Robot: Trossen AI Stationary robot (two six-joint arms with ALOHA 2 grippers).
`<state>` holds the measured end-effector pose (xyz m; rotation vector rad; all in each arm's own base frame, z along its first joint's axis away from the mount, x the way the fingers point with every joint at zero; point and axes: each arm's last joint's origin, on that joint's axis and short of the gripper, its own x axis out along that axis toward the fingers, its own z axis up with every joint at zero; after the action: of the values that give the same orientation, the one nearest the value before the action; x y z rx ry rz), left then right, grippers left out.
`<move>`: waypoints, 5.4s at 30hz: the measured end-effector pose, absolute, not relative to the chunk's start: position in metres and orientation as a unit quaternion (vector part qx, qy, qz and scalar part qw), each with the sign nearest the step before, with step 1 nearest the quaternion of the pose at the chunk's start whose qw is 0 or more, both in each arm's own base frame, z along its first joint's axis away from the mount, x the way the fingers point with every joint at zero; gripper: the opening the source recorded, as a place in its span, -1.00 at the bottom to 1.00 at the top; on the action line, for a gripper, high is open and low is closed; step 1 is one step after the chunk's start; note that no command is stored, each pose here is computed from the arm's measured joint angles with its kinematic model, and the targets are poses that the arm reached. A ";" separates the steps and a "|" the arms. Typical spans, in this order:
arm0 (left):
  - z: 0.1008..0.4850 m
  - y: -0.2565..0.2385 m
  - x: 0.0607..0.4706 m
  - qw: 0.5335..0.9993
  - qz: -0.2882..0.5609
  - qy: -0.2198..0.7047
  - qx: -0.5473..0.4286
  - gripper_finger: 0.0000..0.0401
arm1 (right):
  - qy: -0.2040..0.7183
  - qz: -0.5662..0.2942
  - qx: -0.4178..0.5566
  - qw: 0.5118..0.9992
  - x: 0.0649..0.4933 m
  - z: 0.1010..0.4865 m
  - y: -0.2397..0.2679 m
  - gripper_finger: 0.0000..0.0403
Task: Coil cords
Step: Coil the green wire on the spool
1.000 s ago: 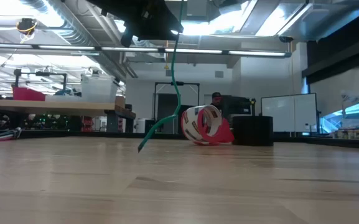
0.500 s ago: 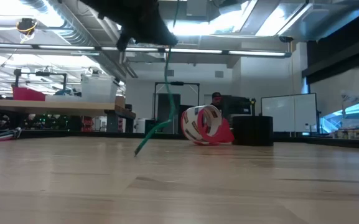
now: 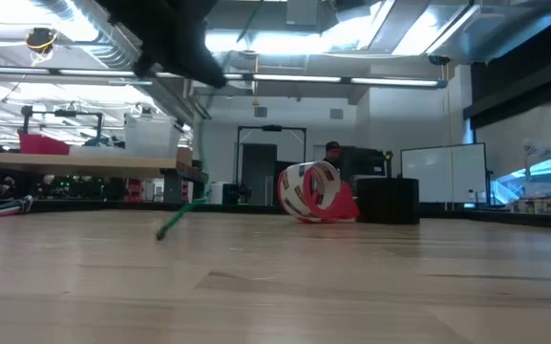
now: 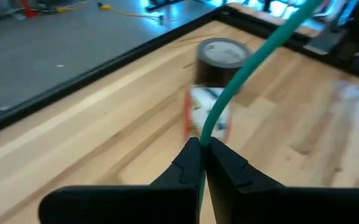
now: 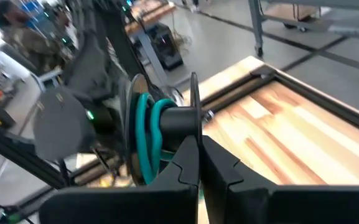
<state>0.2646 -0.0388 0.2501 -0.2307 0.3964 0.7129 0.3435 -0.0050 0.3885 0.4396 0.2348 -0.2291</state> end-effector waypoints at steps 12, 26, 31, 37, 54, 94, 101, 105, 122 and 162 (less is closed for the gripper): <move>0.277 -0.025 0.221 0.892 0.397 0.184 -0.109 -1.00 | 0.165 -0.084 0.246 0.951 0.341 0.381 -0.002 -0.99; 0.302 -0.014 0.209 0.900 0.396 0.118 -0.136 -1.00 | 0.222 -0.096 0.253 0.936 0.365 0.346 -0.002 -0.99; 0.310 -0.016 0.215 0.916 0.365 0.096 -0.133 -1.00 | 0.223 -0.107 0.250 0.936 0.375 0.336 -0.003 -0.99; 0.313 -0.017 0.217 0.925 0.335 0.088 -0.156 -1.00 | 0.209 -0.148 0.237 0.937 0.381 0.331 -0.005 -0.99; 0.313 -0.023 0.221 0.933 0.248 0.095 -0.244 -1.00 | 0.191 -0.244 0.208 0.928 0.379 0.328 -0.012 -0.99; 0.267 -0.037 0.268 0.932 0.210 0.183 -0.231 -1.00 | 0.125 -0.162 0.249 0.947 0.380 0.350 -0.021 -0.99; 0.261 -0.040 0.259 0.920 0.277 0.203 -0.187 -1.00 | 0.141 -0.143 0.252 0.947 0.372 0.356 -0.019 -0.99; 0.261 -0.038 0.255 0.919 0.304 0.203 -0.150 -1.00 | 0.160 -0.125 0.263 0.943 0.370 0.354 -0.015 -0.99; 0.285 -0.026 0.224 0.916 0.341 0.186 -0.094 -1.00 | 0.184 -0.109 0.264 0.941 0.368 0.352 0.001 -0.99; 0.287 -0.031 0.224 0.927 0.255 0.201 -0.189 -0.12 | 0.152 -0.147 0.228 0.950 0.368 0.357 -0.002 -0.99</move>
<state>0.2239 -0.0310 0.2870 -0.3885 0.4123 0.5223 0.3684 -0.0017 0.3574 0.4639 0.3088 -0.2992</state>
